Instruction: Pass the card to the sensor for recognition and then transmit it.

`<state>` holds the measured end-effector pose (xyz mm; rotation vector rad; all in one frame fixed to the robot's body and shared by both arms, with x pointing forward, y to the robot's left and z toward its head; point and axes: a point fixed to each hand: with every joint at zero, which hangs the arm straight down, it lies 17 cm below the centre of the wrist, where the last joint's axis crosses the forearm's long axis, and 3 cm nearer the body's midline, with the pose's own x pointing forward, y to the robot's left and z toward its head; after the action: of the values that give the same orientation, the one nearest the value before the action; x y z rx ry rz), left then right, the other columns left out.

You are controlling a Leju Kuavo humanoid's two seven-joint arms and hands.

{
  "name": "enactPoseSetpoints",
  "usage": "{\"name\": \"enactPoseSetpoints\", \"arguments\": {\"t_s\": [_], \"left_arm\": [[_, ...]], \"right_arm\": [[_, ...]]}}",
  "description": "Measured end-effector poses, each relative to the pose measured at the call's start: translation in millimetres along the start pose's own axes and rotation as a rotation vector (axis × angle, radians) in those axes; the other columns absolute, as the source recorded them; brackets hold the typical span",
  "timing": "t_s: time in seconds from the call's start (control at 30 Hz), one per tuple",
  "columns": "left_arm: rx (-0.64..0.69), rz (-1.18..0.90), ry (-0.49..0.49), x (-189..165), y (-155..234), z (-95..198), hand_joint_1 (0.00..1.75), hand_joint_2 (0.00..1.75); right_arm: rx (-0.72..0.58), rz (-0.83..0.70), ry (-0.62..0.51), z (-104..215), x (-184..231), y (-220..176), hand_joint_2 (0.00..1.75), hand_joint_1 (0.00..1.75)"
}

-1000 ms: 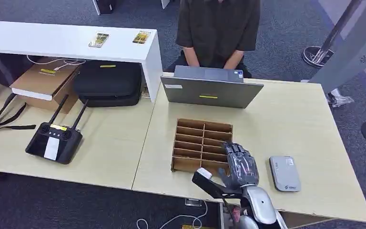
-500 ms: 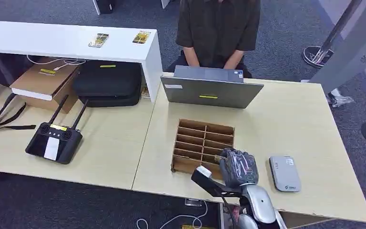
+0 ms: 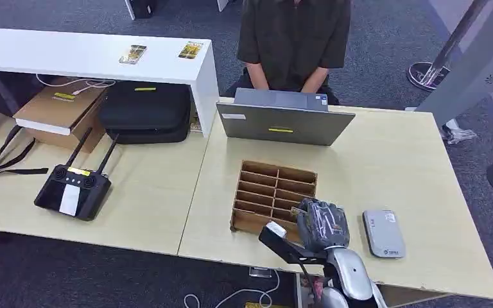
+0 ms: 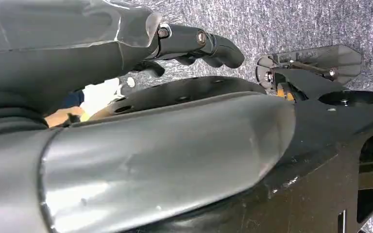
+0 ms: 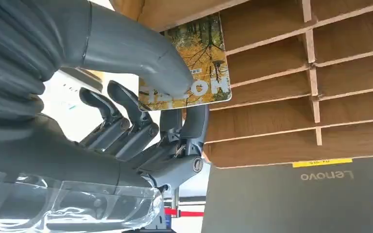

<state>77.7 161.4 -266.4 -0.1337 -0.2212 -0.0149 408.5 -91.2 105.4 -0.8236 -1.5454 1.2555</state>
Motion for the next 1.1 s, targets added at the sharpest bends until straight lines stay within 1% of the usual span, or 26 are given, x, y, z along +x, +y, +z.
{"name": "enactPoseSetpoints", "arguments": {"t_s": [0.07,0.13,0.23,0.27,0.4,0.63,0.83,1.1], "left_arm": [[0.000,0.006,0.000,0.1,-0.2,0.0,0.00,0.00],[0.001,0.010,-0.003,0.3,0.1,0.0,0.00,0.00],[0.003,0.023,-0.010,1.6,-1.3,0.1,0.00,0.00],[0.004,0.029,-0.015,2.2,-1.9,0.1,0.00,0.00],[0.011,0.045,-0.020,3.3,-1.9,-0.1,0.00,0.00],[0.026,0.053,-0.015,2.8,-2.2,-0.4,0.00,0.00],[0.032,0.068,-0.012,2.4,-3.3,-0.5,0.00,0.00],[0.035,0.087,-0.010,1.9,-4.1,-0.4,0.00,0.00]], "right_arm": [[-0.048,-0.009,-0.004,-0.4,0.8,-11.1,1.75,1.75],[-0.139,-0.015,-0.002,-0.4,0.3,-32.6,1.75,1.75],[-0.319,-0.012,-0.008,7.1,-0.1,-78.0,1.75,1.75],[-0.394,-0.011,-0.013,11.5,-0.2,-98.5,1.75,1.75],[-0.647,0.004,-0.023,40.9,-4.4,-164.6,1.75,1.75],[-0.989,0.064,0.028,104.5,-22.2,-247.9,1.75,1.75],[-1.083,0.087,0.063,134.7,-31.3,-279.9,1.75,1.75],[-1.125,0.082,0.069,156.8,-36.1,-292.2,1.75,1.75]]}}
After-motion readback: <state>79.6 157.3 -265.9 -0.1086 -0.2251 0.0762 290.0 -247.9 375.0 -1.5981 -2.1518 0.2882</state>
